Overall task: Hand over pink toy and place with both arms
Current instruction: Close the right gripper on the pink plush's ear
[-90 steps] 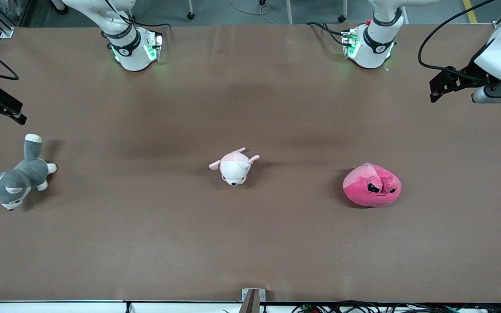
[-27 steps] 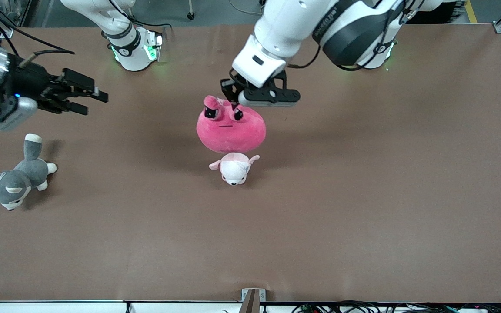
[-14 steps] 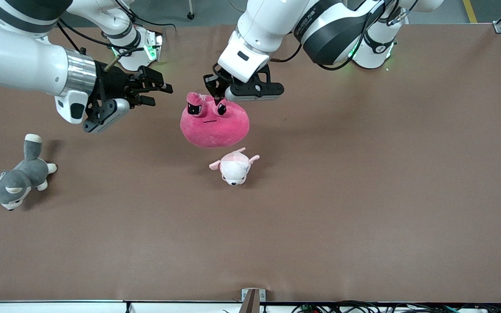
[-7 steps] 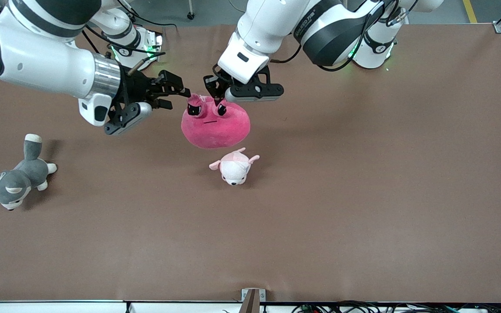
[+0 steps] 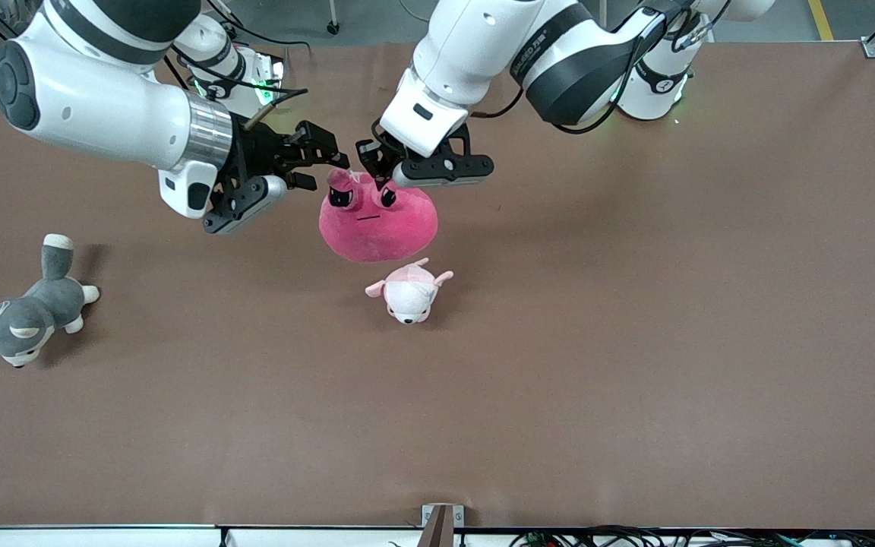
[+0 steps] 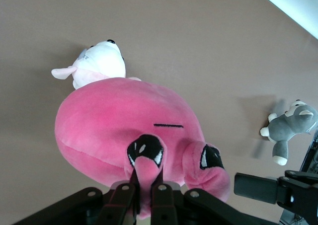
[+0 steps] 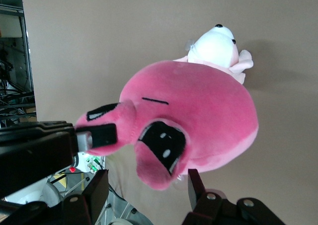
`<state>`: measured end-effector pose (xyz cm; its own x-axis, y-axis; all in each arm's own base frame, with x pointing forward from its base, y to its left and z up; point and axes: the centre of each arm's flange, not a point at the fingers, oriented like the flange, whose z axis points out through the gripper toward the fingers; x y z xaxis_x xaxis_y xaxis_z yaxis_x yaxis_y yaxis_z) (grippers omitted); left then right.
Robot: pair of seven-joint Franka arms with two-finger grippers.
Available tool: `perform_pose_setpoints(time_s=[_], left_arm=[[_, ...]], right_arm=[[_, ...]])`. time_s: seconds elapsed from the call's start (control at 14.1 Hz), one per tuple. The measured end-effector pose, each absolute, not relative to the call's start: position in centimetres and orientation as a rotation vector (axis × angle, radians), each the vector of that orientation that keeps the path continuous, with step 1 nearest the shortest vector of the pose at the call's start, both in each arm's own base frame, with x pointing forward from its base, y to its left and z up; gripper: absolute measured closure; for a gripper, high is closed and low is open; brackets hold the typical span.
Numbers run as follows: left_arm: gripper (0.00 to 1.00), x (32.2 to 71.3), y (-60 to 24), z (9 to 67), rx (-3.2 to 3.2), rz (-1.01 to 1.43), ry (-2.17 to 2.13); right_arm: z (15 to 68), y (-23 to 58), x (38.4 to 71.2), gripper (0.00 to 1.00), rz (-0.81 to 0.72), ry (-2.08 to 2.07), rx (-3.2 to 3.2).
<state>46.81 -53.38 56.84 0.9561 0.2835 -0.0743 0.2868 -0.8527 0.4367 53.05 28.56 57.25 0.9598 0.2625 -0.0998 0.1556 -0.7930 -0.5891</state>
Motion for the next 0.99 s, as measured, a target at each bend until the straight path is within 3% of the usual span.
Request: perform_pose_setpoints(time_s=[0.99], left_arm=[[0.9, 46.8, -53.4, 56.9, 2.65, -0.009, 0.408]], right_arm=[[54.6, 29.6, 53.8, 0.32, 0.254, -0.303, -2.543]])
